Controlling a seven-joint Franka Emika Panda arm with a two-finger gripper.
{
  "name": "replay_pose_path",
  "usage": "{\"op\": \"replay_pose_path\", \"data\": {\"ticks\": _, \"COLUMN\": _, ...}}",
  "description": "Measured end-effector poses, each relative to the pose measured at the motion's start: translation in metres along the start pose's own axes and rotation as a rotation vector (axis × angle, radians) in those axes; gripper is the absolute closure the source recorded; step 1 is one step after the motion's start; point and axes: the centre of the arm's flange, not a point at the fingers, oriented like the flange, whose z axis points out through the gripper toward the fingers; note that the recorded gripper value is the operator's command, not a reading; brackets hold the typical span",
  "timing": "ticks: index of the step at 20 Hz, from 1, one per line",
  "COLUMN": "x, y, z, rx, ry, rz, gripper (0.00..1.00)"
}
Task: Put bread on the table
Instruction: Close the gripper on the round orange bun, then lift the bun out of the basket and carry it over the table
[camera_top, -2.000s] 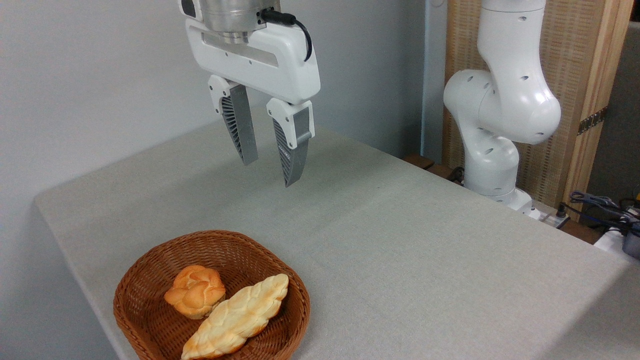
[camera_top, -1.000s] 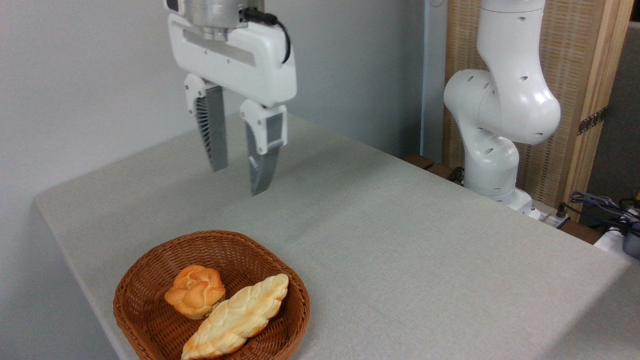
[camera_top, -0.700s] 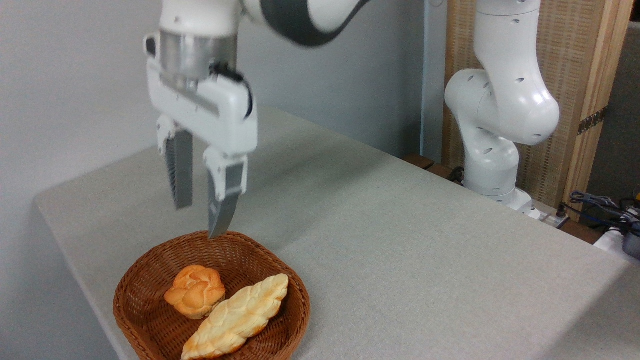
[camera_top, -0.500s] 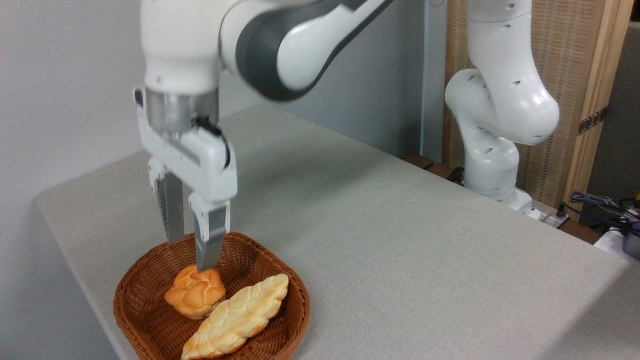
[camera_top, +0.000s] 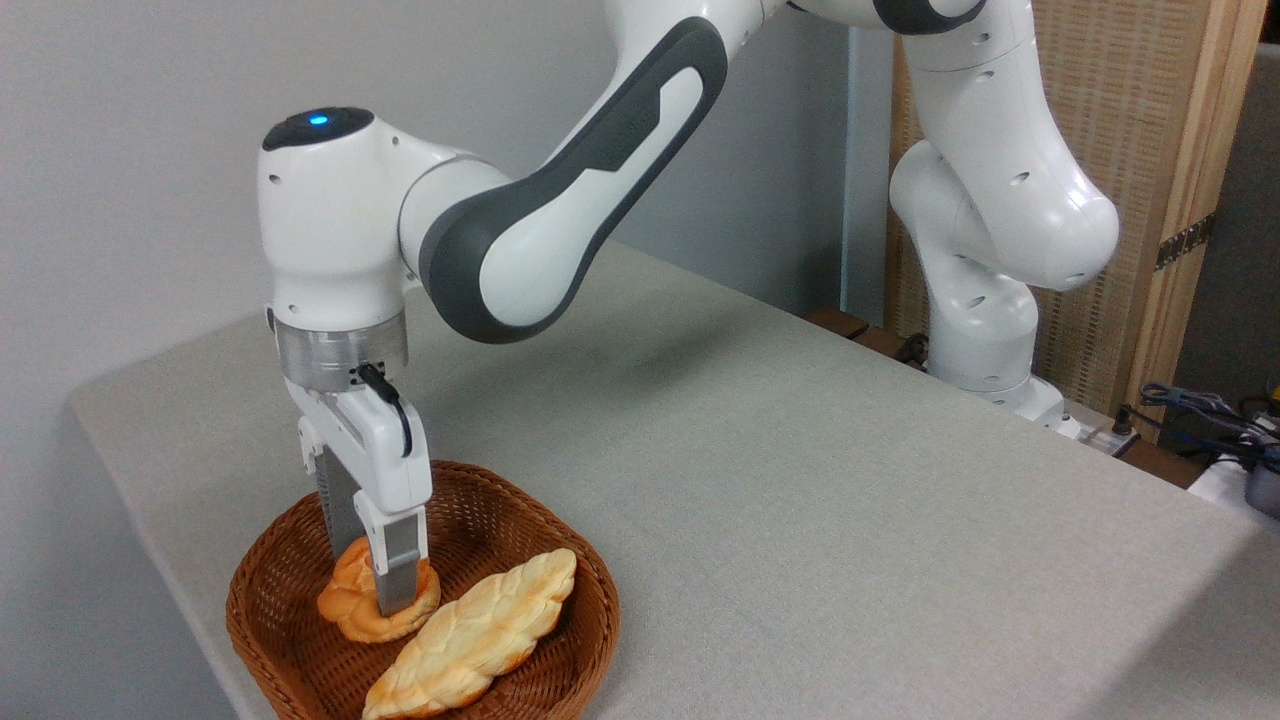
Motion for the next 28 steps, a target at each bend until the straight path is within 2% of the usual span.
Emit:
{"op": "replay_pose_path", "data": {"ticks": 1, "x": -0.001, "y": -0.001, "z": 0.001, "rx": 0.008, "ry": 0.002, "rz": 0.001, "gripper": 1.00}}
{"op": "replay_pose_path", "data": {"ticks": 14, "x": -0.012, "y": -0.018, "z": -0.006, "rx": 0.031, "ry": 0.013, "rz": 0.006, "gripper": 1.00}}
{"op": "replay_pose_path", "data": {"ticks": 16, "x": -0.009, "y": -0.022, "z": -0.023, "rx": 0.053, "ry": 0.048, "rz": -0.002, "gripper": 1.00}}
{"op": "replay_pose_path", "data": {"ticks": 18, "x": -0.010, "y": -0.026, "z": -0.055, "rx": 0.063, "ry": 0.098, "rz": -0.031, "gripper": 0.92}}
{"op": "replay_pose_path", "data": {"ticks": 20, "x": -0.024, "y": -0.030, "z": -0.098, "rx": 0.043, "ry": 0.100, "rz": -0.064, "gripper": 0.90}}
{"op": "replay_pose_path", "data": {"ticks": 21, "x": -0.035, "y": -0.030, "z": -0.121, "rx": 0.023, "ry": 0.081, "rz": -0.076, "gripper": 0.87}}
{"op": "replay_pose_path", "data": {"ticks": 22, "x": -0.048, "y": -0.026, "z": -0.144, "rx": -0.001, "ry": 0.057, "rz": -0.082, "gripper": 0.79}}
{"op": "replay_pose_path", "data": {"ticks": 24, "x": -0.070, "y": -0.009, "z": -0.185, "rx": -0.058, "ry": 0.004, "rz": -0.082, "gripper": 0.78}}
{"op": "replay_pose_path", "data": {"ticks": 26, "x": -0.080, "y": 0.017, "z": -0.200, "rx": -0.115, "ry": -0.044, "rz": -0.045, "gripper": 0.75}}
{"op": "replay_pose_path", "data": {"ticks": 28, "x": -0.076, "y": 0.055, "z": -0.187, "rx": -0.159, "ry": -0.079, "rz": 0.012, "gripper": 0.71}}
